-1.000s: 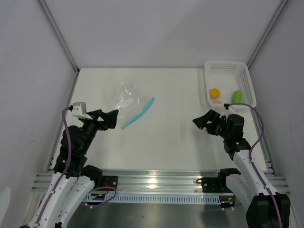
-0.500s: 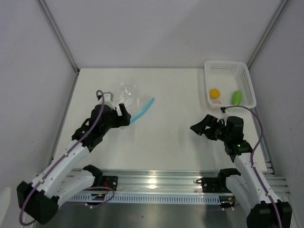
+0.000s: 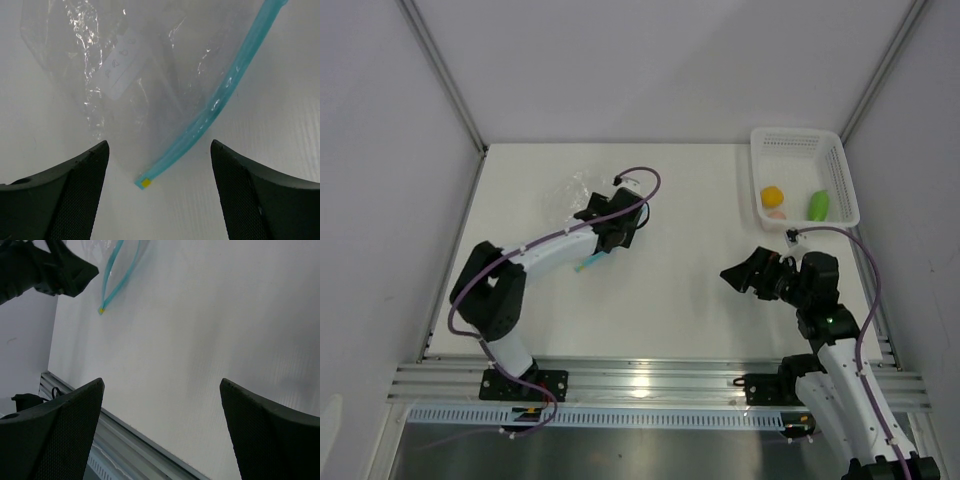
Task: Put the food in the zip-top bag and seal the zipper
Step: Pick up the zipper food storage bag at the center of the board, then unzip the zipper food storage bag.
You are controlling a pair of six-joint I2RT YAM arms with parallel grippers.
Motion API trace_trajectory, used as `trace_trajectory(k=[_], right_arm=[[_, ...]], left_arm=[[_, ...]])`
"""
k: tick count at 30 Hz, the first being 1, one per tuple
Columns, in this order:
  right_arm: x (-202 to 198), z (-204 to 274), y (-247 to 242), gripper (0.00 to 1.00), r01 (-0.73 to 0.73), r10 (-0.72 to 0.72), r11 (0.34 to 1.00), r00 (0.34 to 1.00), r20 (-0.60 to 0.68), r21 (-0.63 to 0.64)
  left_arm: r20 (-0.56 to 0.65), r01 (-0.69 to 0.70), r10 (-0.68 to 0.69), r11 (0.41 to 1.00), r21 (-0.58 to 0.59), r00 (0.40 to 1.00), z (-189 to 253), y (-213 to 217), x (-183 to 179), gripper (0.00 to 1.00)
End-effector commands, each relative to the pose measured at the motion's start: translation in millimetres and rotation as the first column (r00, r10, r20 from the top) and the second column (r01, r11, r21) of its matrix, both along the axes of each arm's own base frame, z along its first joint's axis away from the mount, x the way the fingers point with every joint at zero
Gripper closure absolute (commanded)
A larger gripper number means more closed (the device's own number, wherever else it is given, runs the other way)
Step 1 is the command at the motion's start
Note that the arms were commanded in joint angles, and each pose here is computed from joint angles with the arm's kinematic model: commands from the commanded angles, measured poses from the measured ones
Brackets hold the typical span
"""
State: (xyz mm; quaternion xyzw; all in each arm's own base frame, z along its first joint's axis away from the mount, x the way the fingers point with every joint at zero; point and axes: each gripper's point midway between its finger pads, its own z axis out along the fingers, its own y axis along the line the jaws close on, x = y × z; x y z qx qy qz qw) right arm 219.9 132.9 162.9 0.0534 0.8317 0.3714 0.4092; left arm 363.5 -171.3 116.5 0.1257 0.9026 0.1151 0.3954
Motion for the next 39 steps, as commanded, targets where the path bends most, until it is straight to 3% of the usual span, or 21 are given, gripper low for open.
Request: trace_trajectory(k=[1,12,20,24,30,33,37,39], right_arm=[[-4,20,0,0.01,-0.013,0.013,1.0,0.999,0.05,-0.012],[-10,20,2,0.01,-0.027,0.027,1.0,0.999,0.039,0.002],[-11,19,0,0.01,-0.018,0.018,1.0,0.999,0.032,-0.007],[-12,17,-1,0.01,-0.011,0.011,1.0,1.0,0.029,-0.01],[-10,20,1,0.01,-0.014,0.014,1.0,1.0,0.027,0.0],[-9,18,2,0.01,-0.015,0.015,1.0,1.0,0.006,-0.01],[-3,13,-2,0.01,-0.005,0.004,0.999,1.0,-0.013,-0.05],[0,13,-2,0.01,-0.006,0.004,0.998,1.0,-0.03,-0.061]], left_arm=[[0.01,0.013,-0.014,0.99,0.141,1.0,-2,-1,20,0.17],[-0.055,0.054,-0.045,0.985,0.166,0.997,-32,-26,44,0.19],[-0.116,0.046,-0.023,0.979,0.198,0.993,-47,-25,52,0.34],[-0.154,0.022,0.003,0.987,0.16,0.988,-52,-18,52,0.52],[-0.174,0.024,0.002,0.989,0.149,0.985,-49,-14,55,0.97],[-0.168,0.03,-0.012,0.994,0.106,0.986,-38,-17,50,1.0],[-0.197,0.061,-0.07,0.997,-0.051,0.978,-14,-37,34,0.99],[-0.224,0.101,-0.143,0.976,-0.191,0.964,2,-56,17,0.99]])
